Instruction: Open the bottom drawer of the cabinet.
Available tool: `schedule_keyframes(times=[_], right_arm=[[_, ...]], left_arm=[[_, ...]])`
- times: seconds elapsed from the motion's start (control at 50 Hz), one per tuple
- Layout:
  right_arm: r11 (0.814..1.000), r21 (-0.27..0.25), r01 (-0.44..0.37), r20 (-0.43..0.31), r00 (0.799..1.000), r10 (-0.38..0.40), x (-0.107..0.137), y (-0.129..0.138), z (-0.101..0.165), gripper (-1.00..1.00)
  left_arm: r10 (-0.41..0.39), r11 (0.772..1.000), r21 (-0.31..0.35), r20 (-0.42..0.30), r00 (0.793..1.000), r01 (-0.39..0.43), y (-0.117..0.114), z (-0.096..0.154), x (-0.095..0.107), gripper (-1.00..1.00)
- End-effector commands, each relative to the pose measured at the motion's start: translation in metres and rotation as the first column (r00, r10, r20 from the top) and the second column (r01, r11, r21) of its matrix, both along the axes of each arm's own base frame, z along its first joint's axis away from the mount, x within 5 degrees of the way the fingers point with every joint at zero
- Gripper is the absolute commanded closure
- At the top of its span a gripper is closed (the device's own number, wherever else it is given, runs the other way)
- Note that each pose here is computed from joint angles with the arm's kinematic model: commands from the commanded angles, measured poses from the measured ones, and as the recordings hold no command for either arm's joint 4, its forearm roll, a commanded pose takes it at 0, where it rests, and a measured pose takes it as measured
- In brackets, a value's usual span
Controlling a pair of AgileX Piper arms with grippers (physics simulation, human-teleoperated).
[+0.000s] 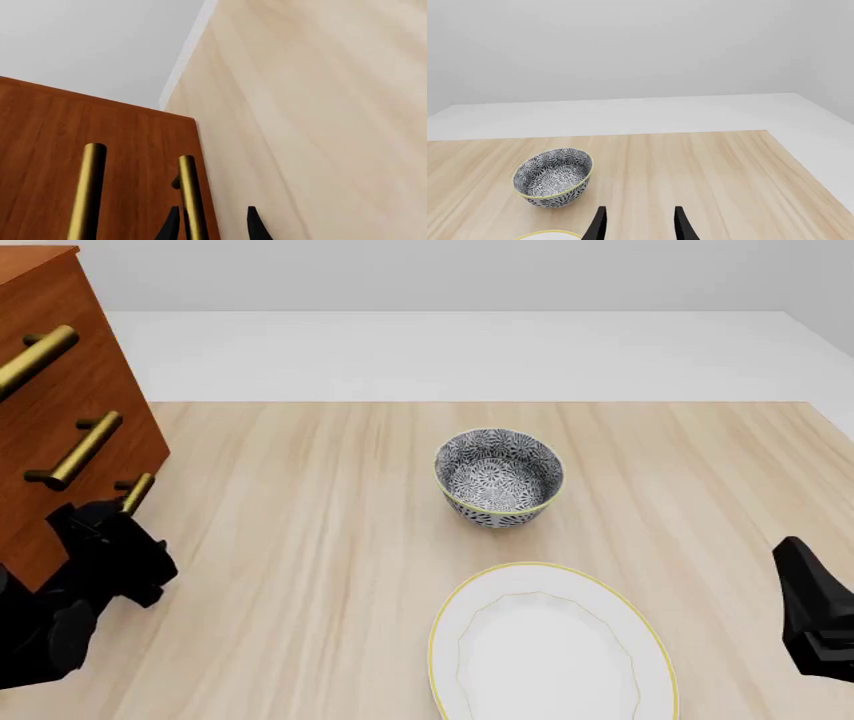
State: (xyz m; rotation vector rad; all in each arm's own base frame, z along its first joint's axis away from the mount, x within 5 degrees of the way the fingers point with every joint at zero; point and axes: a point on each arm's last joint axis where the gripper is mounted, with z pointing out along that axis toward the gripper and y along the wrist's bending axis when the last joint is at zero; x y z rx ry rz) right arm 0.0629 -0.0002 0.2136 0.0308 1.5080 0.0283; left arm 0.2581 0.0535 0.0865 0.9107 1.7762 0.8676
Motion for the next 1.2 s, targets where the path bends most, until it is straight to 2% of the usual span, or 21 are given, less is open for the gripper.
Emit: schedule_keyframes(times=[0.02, 0.58, 0.9, 0.92, 1.2], right_arm=[[1.000, -0.001, 0.000, 0.000, 1.000, 0.000, 0.000, 0.000, 0.000, -1.00], [1.000, 0.000, 0.000, 0.000, 1.000, 0.000, 0.000, 0.000, 0.000, -1.00], [1.000, 0.000, 0.000, 0.000, 1.000, 0.000, 0.000, 0.000, 0.000, -1.00], [1.000, 0.000, 0.000, 0.000, 1.000, 0.000, 0.000, 0.000, 0.000, -1.00], [1.000, 0.000, 0.000, 0.000, 1.000, 0.000, 0.000, 0.000, 0.000, -1.00]], left_arm=[[-0.019, 0.946, 0.319, -0.114, 0.993, 0.055, 0.018, -0.020, 0.009, -1.00], [-0.010, 0.948, 0.315, -0.118, 0.993, 0.047, 0.020, -0.021, 0.007, -1.00], [-0.023, 0.944, 0.325, -0.096, 0.995, 0.053, 0.017, -0.013, 0.008, -1.00], [-0.027, 0.943, 0.328, -0.100, 0.995, 0.058, 0.016, -0.014, 0.008, 1.00], [-0.042, 0.937, 0.343, -0.097, 0.994, 0.072, 0.013, -0.012, 0.010, 1.00]])
